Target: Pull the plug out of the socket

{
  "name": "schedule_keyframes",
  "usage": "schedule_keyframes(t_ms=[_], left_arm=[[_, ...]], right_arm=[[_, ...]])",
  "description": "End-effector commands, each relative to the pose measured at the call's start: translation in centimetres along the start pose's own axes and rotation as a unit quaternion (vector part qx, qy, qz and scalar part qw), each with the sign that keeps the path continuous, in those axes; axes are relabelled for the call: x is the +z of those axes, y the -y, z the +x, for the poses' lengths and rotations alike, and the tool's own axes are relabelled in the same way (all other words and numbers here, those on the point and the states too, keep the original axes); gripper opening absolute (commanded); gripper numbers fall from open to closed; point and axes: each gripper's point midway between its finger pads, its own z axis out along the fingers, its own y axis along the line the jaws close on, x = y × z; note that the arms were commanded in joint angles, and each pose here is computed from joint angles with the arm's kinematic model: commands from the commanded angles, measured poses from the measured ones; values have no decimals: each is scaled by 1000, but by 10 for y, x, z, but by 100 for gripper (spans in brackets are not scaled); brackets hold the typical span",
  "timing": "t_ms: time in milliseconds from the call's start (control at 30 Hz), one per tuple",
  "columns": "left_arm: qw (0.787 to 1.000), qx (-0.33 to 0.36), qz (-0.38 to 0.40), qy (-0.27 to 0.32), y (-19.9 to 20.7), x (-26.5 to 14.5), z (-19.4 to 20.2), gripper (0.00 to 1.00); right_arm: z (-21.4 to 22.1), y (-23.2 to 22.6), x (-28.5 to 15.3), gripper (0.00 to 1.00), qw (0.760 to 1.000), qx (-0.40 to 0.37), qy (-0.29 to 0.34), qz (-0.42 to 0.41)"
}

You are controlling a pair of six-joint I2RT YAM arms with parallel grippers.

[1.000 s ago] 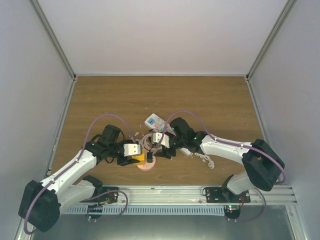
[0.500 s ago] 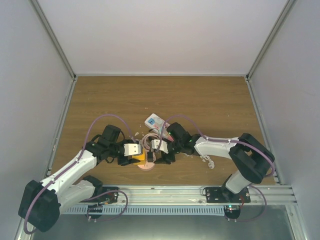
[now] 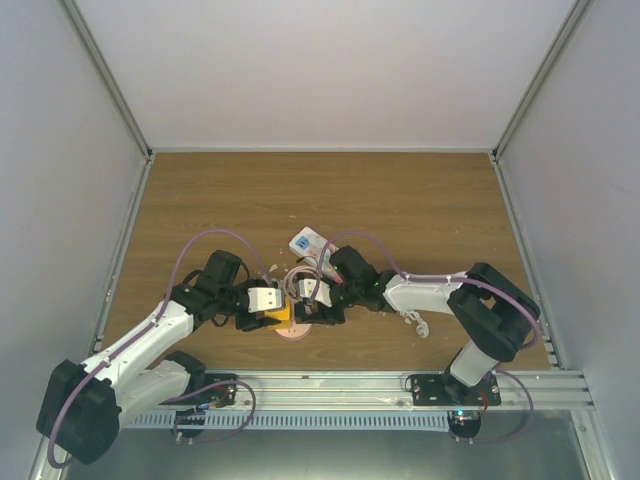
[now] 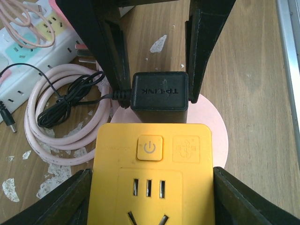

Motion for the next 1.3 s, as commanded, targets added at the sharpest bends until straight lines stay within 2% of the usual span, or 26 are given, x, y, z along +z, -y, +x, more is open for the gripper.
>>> schedule_keyframes(t_ms=[0,100,233,467,667,833,967,1100,1267], left_arm=[[999,21,-18,16,-8,-1,-8,47],[1000,22,-11,13,-6,-2,-9,56],[1000,17,-13,-8,-8,-1,-3,82],[1000,10,-11,-22,-11,1,2,87],[1000,3,2,-15,-11,8,1,86],[1000,-10,12,-14,-11,12,-1,68],[1000,-17,15,13,-12,6,-13,57],[998,-27,23,53,-14,-5,-27,52],[997,-27,35,68,-8,-6,-29,48]], right_arm=[[-13,5,5,47,1000,-18,25,1],[-8,4,7,41,1000,-16,21,-2],[-4,3,7,35,1000,-14,15,0],[4,2,8,27,1000,-8,6,-2],[7,2,10,22,1000,-3,1,-6],[11,1,13,18,1000,3,-6,-12],[13,0,14,13,1000,4,-10,-17],[16,-2,15,7,1000,7,-16,-23],[21,-1,18,1,999,14,-27,-27]])
